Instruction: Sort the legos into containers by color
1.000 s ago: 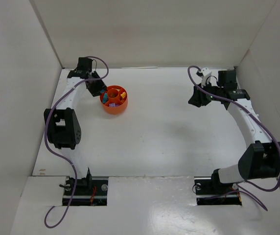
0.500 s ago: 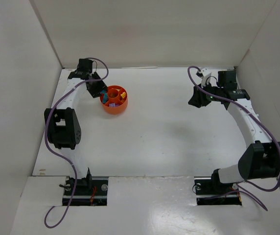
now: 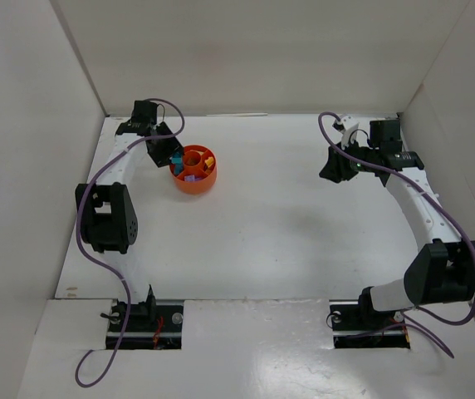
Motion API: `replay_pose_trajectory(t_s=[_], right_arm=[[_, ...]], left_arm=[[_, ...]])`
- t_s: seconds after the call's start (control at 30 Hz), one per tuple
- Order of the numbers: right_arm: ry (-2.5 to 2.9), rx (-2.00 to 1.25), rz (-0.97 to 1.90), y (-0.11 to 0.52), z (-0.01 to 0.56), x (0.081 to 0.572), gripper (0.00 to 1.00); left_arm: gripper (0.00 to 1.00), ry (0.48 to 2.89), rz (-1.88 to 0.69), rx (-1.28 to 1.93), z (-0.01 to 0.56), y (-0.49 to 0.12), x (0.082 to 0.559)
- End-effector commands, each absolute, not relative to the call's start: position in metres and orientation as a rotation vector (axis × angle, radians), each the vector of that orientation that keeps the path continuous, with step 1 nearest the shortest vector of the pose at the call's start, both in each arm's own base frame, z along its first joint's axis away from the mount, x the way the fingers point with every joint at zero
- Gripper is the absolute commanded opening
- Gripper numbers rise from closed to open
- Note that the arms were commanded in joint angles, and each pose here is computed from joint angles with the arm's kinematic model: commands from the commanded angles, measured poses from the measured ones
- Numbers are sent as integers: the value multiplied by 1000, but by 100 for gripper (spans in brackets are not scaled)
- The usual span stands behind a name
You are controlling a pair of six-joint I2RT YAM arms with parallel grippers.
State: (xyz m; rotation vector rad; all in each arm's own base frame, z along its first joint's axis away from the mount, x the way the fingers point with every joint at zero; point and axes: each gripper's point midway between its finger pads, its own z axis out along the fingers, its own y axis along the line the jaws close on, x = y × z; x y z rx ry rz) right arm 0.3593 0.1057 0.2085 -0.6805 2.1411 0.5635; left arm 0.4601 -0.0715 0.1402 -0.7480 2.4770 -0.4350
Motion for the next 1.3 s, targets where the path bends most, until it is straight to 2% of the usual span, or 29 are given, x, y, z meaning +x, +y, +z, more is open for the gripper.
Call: replay_pose_trajectory(t_s=[0.0, 0.17, 0.37, 0.63, 0.9, 1.0, 1.03, 1.2, 1.27], right_arm=[[2139, -669, 576, 105, 209, 360, 0], [2139, -669, 576, 105, 209, 360, 0], [2135, -672, 586, 107, 210, 359, 0], [2123, -677, 593, 108, 212, 360, 0], [2123, -677, 593, 108, 212, 360, 0], [2131, -676, 597, 108, 209, 361, 0], [2131, -676, 597, 108, 209, 361, 0], [2131, -676, 597, 108, 209, 361, 0], [2131, -676, 597, 108, 209, 361, 0]], left_arm=[[43, 2431, -451, -713, 160, -72, 460], [43, 2407, -357, -741, 169, -58, 453], [56, 2366, -292, -728, 189, -51, 446], [56, 2359, -315, -693, 195, -53, 447], [39, 2422, -350, -666, 168, -62, 450], [37, 2425, -367, -648, 166, -68, 453], [30, 2432, -385, -630, 163, -76, 455], [22, 2471, -388, -625, 149, -82, 455], [22, 2491, -381, -631, 142, -81, 448]])
